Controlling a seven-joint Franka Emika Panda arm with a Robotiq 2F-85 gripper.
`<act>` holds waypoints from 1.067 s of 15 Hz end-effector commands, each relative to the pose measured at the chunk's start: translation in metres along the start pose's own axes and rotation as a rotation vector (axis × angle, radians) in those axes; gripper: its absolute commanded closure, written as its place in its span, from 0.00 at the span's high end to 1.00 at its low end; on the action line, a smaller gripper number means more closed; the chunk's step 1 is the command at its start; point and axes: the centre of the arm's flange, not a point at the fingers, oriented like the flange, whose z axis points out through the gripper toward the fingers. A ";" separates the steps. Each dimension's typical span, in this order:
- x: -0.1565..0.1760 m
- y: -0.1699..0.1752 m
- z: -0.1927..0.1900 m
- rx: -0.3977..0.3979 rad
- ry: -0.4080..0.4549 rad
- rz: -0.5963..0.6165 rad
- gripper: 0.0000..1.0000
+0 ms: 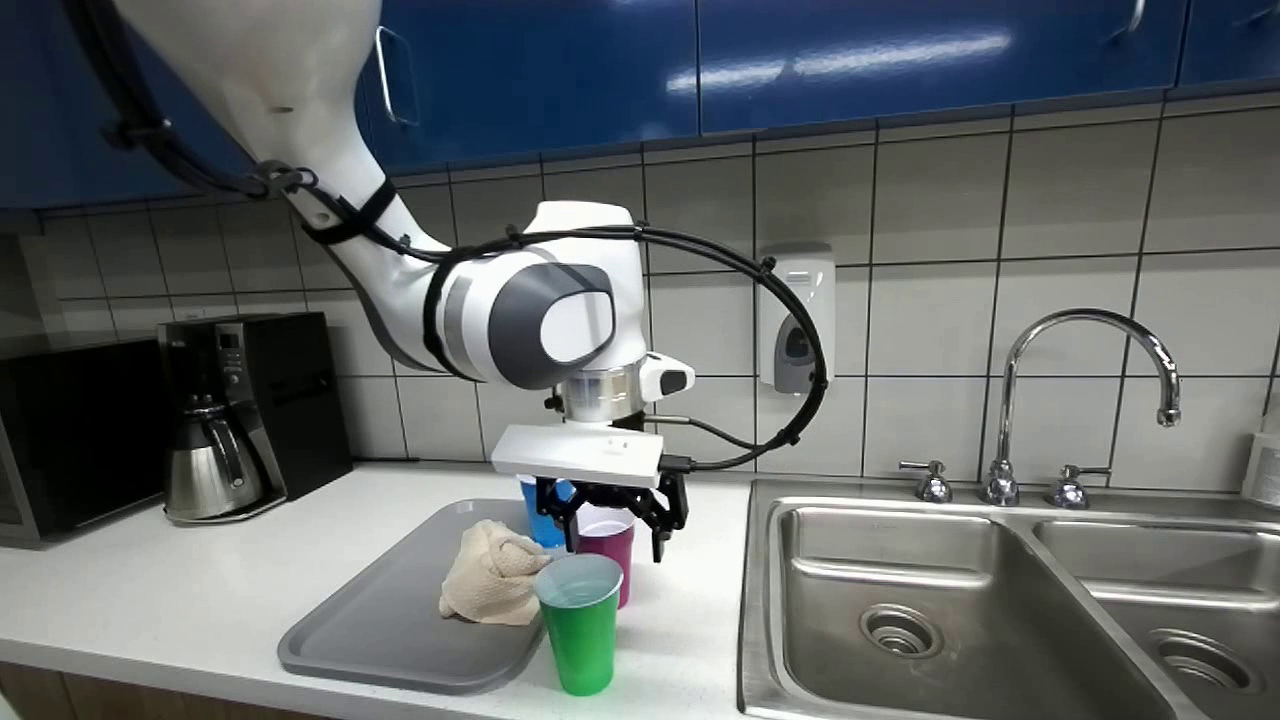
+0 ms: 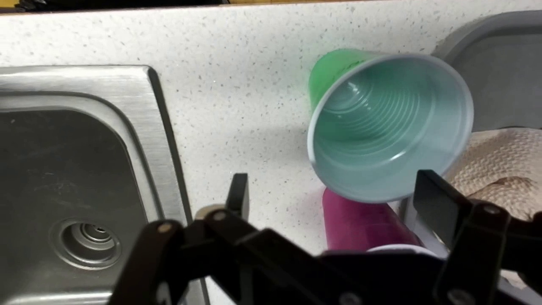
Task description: Pick up the green cup and put it on the kitchen counter, pick up the blue cup and put it on the kitchen counter
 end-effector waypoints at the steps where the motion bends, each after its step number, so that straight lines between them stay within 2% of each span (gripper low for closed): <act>1: 0.006 -0.001 -0.023 -0.003 0.040 0.009 1.00; 9: 0.036 -0.013 -0.041 -0.025 0.110 -0.039 1.00; 16: 0.073 -0.027 -0.036 -0.028 0.155 -0.075 1.00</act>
